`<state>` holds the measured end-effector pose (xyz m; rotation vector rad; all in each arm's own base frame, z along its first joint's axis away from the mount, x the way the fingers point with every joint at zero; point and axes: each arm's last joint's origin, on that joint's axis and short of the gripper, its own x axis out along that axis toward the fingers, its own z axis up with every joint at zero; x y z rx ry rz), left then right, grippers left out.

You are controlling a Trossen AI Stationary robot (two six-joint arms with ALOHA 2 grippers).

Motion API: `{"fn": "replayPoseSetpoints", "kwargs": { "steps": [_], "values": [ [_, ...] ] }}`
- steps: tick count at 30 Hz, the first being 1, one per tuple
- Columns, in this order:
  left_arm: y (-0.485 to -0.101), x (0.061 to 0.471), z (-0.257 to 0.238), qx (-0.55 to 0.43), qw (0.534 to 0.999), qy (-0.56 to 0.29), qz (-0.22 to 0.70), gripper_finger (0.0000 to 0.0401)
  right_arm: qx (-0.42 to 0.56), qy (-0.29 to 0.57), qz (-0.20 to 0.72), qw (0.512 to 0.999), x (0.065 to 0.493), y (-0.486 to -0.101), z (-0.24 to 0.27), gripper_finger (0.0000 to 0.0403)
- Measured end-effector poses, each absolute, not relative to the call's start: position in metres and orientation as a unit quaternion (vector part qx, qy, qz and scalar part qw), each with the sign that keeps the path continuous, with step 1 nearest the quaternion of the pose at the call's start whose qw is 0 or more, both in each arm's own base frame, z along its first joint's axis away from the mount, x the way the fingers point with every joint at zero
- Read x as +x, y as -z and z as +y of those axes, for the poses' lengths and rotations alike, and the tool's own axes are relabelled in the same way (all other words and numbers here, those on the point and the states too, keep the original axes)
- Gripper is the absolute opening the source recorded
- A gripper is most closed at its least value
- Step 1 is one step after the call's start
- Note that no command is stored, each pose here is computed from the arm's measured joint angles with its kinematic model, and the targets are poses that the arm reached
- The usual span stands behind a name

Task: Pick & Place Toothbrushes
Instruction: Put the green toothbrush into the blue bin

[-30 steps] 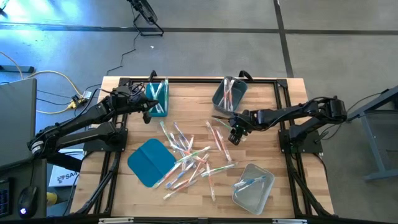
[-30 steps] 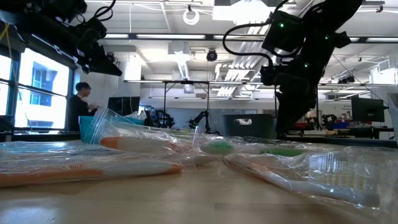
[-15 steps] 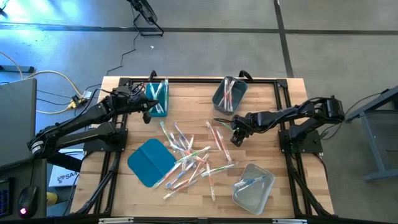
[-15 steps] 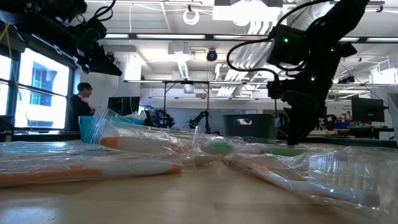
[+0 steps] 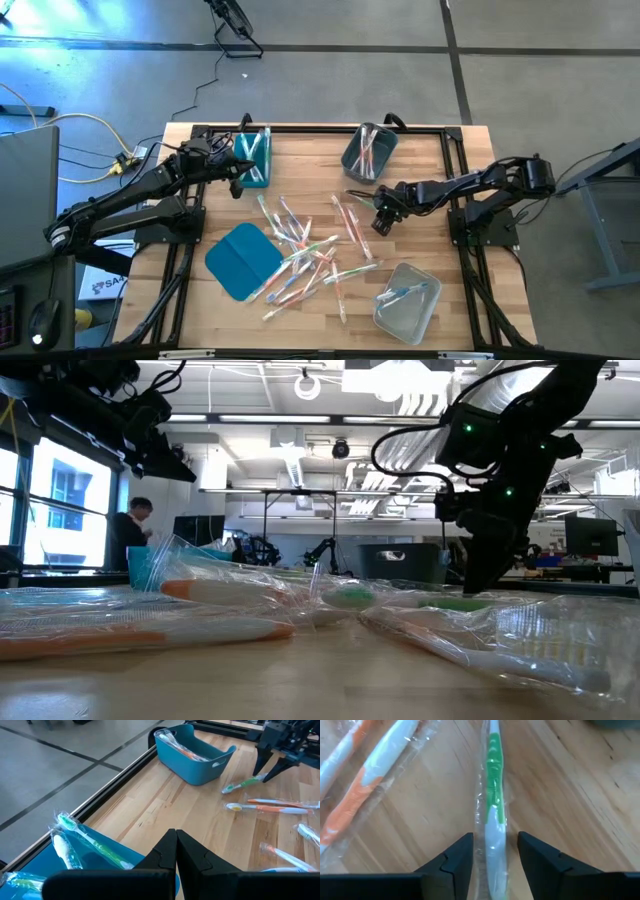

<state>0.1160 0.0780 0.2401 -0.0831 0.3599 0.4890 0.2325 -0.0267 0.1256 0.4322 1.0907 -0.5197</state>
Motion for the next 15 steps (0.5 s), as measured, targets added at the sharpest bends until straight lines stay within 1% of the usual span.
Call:
{"fn": "replayPoseSetpoints", "kwargs": {
  "steps": [8, 15],
  "values": [
    [-0.24, 0.1161, 0.078, -0.041, 0.953, -0.24, 0.177, 0.0001, 0.201, 0.244, 0.505, 0.803, 0.2328, -0.1256, -0.0271, 0.0076],
    [-0.24, 0.1161, 0.078, -0.041, 0.953, -0.24, 0.177, 0.0001, 0.202, 0.237, 0.504, 0.806, 0.2338, -0.1257, -0.0268, 0.0029]
  ]
}}
